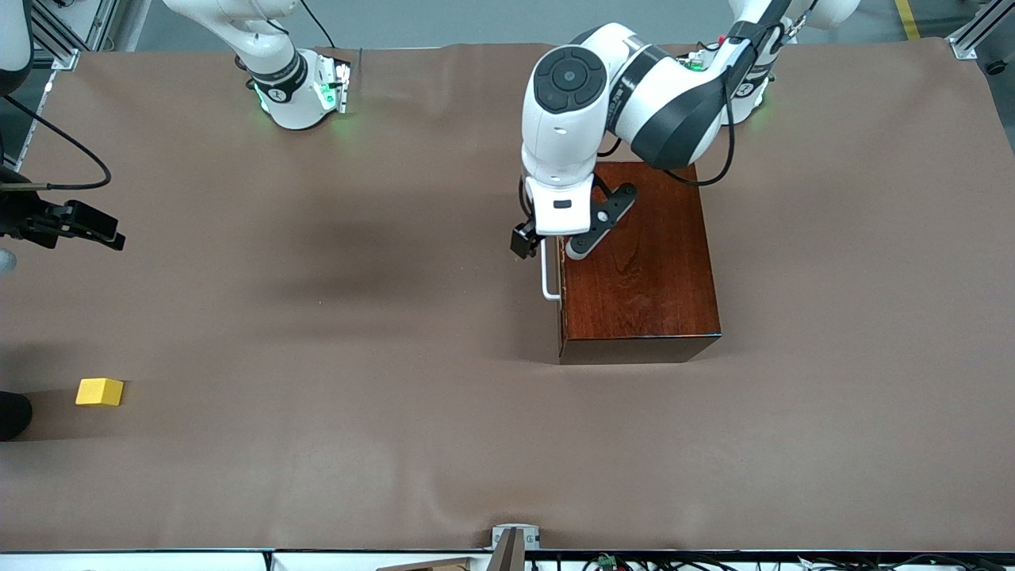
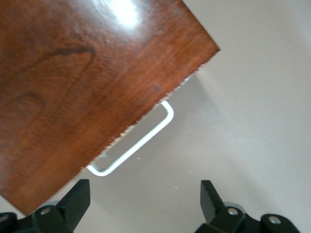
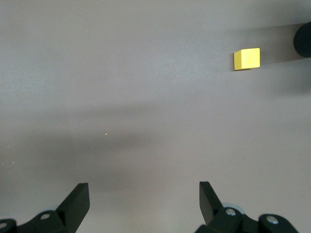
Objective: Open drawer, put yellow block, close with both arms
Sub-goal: 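Lower the left gripper beside the box to the white drawer handle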
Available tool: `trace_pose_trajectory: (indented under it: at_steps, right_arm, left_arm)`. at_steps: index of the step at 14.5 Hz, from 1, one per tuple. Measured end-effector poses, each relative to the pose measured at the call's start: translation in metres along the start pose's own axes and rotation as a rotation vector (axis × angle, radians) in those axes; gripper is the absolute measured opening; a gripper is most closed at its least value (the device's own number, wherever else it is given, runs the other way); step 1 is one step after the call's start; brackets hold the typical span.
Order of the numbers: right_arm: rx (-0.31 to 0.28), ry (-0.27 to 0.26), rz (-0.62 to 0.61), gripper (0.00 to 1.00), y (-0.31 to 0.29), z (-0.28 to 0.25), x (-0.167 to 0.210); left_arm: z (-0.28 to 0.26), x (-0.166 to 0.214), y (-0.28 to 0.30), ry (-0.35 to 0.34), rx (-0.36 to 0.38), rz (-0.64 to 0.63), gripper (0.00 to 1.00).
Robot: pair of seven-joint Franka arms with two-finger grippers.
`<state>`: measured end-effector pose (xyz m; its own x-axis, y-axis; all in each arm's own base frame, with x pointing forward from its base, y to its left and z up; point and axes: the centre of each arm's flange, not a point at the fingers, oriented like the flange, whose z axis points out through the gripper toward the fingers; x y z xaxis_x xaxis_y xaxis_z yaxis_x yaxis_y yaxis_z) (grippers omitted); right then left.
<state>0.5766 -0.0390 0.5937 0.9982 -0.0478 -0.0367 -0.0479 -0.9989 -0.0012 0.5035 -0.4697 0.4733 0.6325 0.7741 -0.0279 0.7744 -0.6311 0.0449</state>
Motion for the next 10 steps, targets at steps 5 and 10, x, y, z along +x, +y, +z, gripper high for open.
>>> trace_pose_trajectory:
  at_steps: [5,10]
  right_arm:
    - [0.000,0.000,0.000,1.00,0.000,0.000,0.000]
    - [0.000,-0.001,0.001,1.00,0.000,0.000,0.000]
  left_arm:
    - [0.006,-0.010,0.011,-0.013,-0.049,-0.152,1.00]
    - [0.032,-0.048,0.027,-0.037,-0.071,-0.264,1.00]
